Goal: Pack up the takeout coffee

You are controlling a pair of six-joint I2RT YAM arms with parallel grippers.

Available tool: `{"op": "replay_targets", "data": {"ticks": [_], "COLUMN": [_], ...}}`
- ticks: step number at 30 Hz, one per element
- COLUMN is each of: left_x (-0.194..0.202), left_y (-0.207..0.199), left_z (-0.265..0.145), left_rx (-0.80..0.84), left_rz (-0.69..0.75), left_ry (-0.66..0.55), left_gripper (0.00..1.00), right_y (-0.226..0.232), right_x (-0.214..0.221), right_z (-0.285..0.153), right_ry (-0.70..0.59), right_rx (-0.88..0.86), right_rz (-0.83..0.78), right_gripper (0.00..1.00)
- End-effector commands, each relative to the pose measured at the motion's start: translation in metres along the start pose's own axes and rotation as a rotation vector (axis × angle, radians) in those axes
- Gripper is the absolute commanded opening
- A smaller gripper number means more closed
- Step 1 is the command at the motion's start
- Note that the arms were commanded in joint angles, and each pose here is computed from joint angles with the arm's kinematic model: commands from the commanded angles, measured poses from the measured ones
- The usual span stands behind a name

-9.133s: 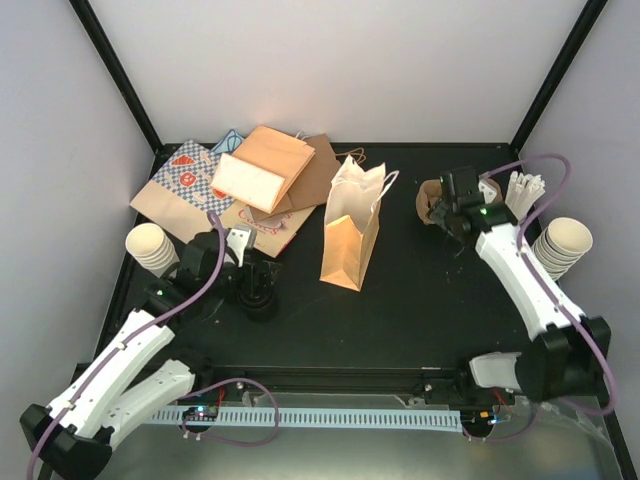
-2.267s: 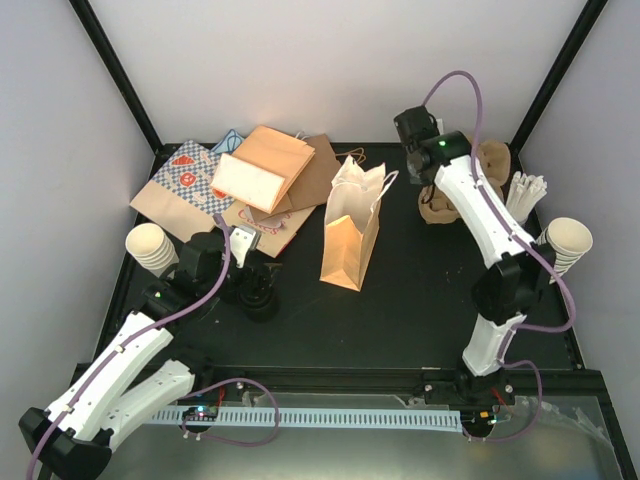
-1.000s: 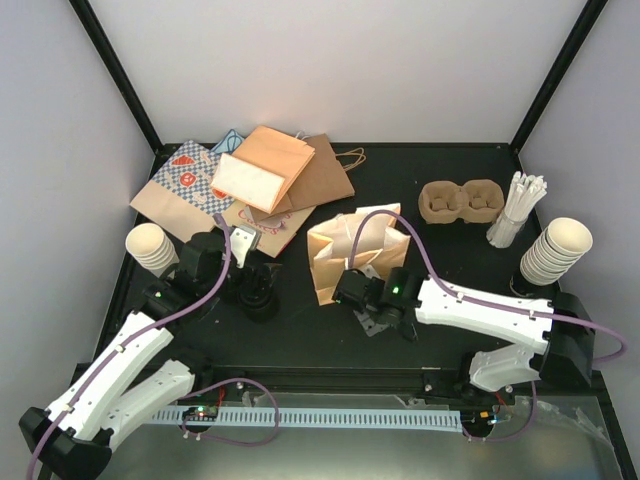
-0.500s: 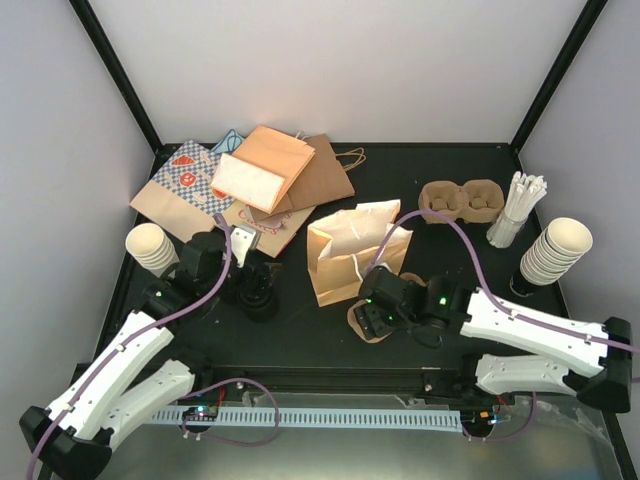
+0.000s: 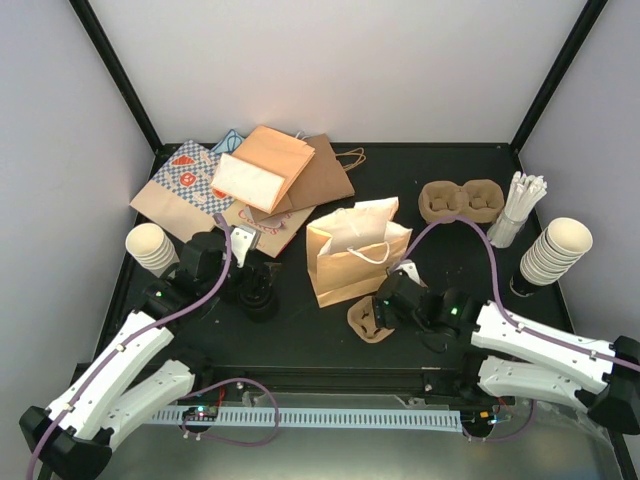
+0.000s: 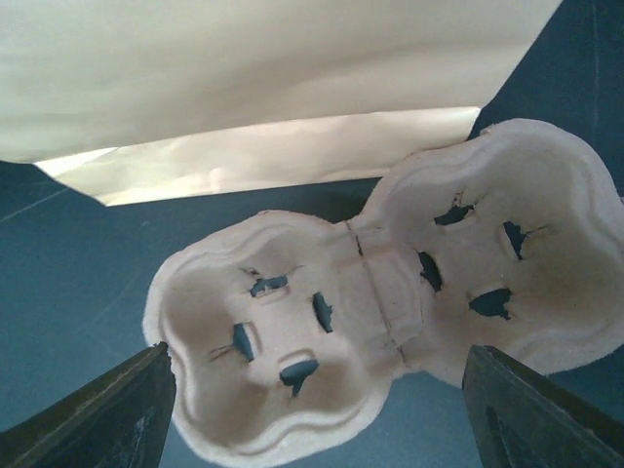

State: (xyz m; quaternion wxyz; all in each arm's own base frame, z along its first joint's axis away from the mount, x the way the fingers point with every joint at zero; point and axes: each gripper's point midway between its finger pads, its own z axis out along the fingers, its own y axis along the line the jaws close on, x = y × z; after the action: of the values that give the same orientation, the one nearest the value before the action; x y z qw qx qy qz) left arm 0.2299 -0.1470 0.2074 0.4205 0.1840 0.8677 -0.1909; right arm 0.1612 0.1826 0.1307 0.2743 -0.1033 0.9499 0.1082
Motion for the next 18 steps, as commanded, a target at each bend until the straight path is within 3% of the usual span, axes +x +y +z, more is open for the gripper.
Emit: {"op": "replay_targets", "data": {"ticks": [1, 10, 18], "left_x": [-0.002, -0.002, -0.002], "left_y": [0.003, 0.003, 0.003], "left_z": [-0.001, -0.001, -0.001], "left_rx": [-0.014, -0.014, -0.016], "left_rz": [0.006, 0.005, 0.006], "left_ry": [-0.010, -0.009, -0.008], "left_gripper": [0.99, 0.99, 0.99], "right_y": [-0.005, 0.008, -0.003], "right_x": [-0.010, 0.007, 0.016], "right_z": [0.010, 0.040, 0.063], "right_ry": [-0.095, 0.000, 0.069], "right_rx": [0.001, -0.100, -0.012], "right_rz": [0.080, 0.011, -0.035], "right_gripper": [0.84, 0.82, 0.76]}}
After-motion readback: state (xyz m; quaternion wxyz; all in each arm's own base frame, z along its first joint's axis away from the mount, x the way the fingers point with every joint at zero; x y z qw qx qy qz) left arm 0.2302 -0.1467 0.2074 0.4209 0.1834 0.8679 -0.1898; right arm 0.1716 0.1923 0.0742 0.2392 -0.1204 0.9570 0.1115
